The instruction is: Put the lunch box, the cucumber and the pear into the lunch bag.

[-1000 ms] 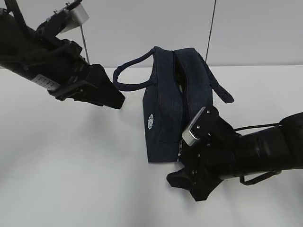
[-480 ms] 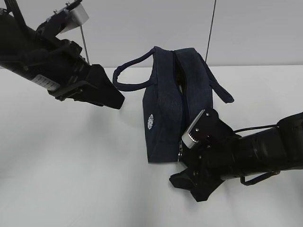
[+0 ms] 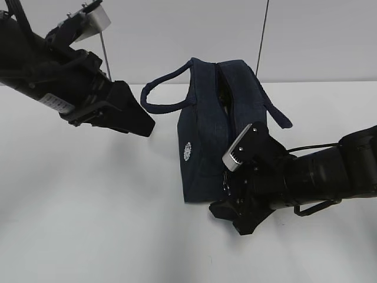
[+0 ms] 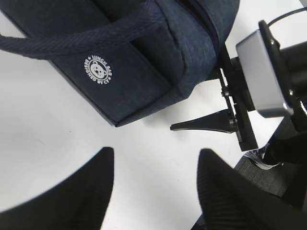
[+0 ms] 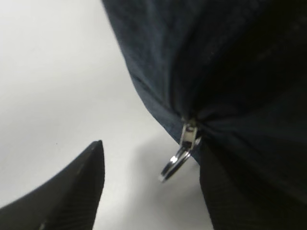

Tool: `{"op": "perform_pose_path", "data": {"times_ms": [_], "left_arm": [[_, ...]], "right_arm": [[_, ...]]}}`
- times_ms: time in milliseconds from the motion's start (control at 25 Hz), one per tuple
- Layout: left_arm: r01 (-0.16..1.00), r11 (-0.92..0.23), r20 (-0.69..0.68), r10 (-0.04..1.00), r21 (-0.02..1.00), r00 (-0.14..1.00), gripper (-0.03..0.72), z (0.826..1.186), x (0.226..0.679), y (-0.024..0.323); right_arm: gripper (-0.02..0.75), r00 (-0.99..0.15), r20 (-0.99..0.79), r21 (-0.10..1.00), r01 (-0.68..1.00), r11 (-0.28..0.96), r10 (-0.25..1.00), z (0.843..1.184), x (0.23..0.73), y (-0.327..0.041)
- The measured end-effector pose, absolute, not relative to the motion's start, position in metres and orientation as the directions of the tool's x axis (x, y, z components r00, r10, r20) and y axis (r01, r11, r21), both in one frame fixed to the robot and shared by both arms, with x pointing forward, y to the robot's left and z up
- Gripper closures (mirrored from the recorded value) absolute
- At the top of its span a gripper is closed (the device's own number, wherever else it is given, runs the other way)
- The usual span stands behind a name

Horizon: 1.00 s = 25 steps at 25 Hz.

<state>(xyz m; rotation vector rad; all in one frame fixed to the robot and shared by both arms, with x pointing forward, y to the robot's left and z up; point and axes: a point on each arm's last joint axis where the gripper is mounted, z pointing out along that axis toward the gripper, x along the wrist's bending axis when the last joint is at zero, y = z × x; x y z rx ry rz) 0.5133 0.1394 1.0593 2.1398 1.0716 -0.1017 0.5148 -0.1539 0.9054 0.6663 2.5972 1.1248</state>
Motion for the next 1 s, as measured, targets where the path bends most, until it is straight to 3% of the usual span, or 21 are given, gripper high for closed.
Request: {"op": "perform_pose_path", "data": {"times_ms": [160, 400, 1000], "left_arm": [[0.722, -0.387, -0.369, 0.664, 0.574, 0.650, 0.296, 1.0593, 0.5133, 0.1394], [0.722, -0.388, -0.370, 0.664, 0.573, 0.650, 0.296, 1.0593, 0.5132, 0.1394], [0.722, -0.388, -0.370, 0.664, 0.573, 0.650, 0.296, 1.0593, 0.5132, 0.1394]], "right_arm": [[0.338, -0.869, -0.033, 0.734, 0.315, 0.602, 0.494, 0.9053, 0.5148, -0.1540], [0.563, -0.867, -0.036, 0.731, 0.316, 0.605, 0.497, 0.9050, 0.5151, -0.1545], [0.624, -0.860, -0.049, 0.718, 0.323, 0.617, 0.507, 0.9039, 0.5159, -0.1563]]}}
